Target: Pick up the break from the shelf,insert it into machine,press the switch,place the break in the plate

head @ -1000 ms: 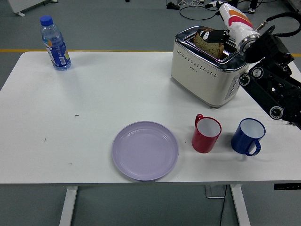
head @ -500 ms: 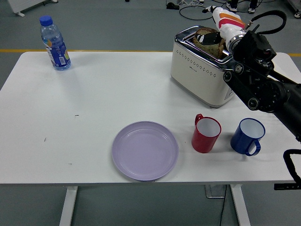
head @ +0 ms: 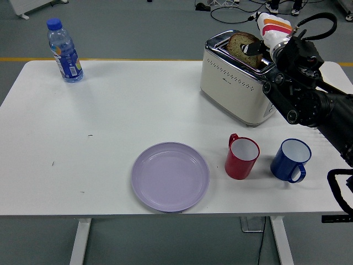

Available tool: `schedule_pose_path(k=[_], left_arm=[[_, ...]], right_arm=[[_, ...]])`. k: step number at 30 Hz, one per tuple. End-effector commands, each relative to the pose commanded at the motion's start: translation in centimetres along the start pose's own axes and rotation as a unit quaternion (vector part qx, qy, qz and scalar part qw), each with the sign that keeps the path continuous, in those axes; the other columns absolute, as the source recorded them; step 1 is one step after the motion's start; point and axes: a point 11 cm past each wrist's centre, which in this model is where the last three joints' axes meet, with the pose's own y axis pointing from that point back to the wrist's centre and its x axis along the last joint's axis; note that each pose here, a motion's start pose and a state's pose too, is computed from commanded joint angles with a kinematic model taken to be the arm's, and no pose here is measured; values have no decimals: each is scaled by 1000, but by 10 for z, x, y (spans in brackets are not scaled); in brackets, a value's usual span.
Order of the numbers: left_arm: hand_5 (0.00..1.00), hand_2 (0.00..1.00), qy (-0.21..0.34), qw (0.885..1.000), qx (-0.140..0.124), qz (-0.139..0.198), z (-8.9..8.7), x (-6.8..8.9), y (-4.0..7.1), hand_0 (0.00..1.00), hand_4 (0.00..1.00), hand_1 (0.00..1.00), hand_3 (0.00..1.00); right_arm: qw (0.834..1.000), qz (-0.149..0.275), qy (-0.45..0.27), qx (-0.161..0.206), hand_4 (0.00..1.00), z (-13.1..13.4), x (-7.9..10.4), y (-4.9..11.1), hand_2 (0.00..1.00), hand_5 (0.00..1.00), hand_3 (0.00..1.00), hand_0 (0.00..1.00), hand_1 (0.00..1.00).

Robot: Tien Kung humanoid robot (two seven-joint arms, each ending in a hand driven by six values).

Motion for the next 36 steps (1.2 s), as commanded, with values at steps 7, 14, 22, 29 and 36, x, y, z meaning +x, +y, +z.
schedule_pose_path(k=[7,14,22,29,36], left_arm=[[794,431,-4,1000,2,2,-2,1,0,624,274,449,511],[793,430,-9,1000,2,3,-2,1,0,624,273,446,511],[792,425,-9,1000,-1,4,0,3,0,623,273,445,511],[792,421,-7,1000,-2,6,1,4,0,622,272,445,511],[791,419,-8,1000,-3,7,2,4,0,622,272,442,510]], right_arm=[[1000,-7,-12,-24,788,12,1,-3,723,228,779,765,711],[999,-17,-18,-26,778,12,-1,-3,690,203,758,721,681],[999,-23,-21,-30,764,15,-3,-3,591,192,690,537,583],[999,-25,-18,-22,750,12,-3,-3,511,183,623,394,491],[999,-33,-16,-17,739,10,-6,-3,484,176,582,344,455]])
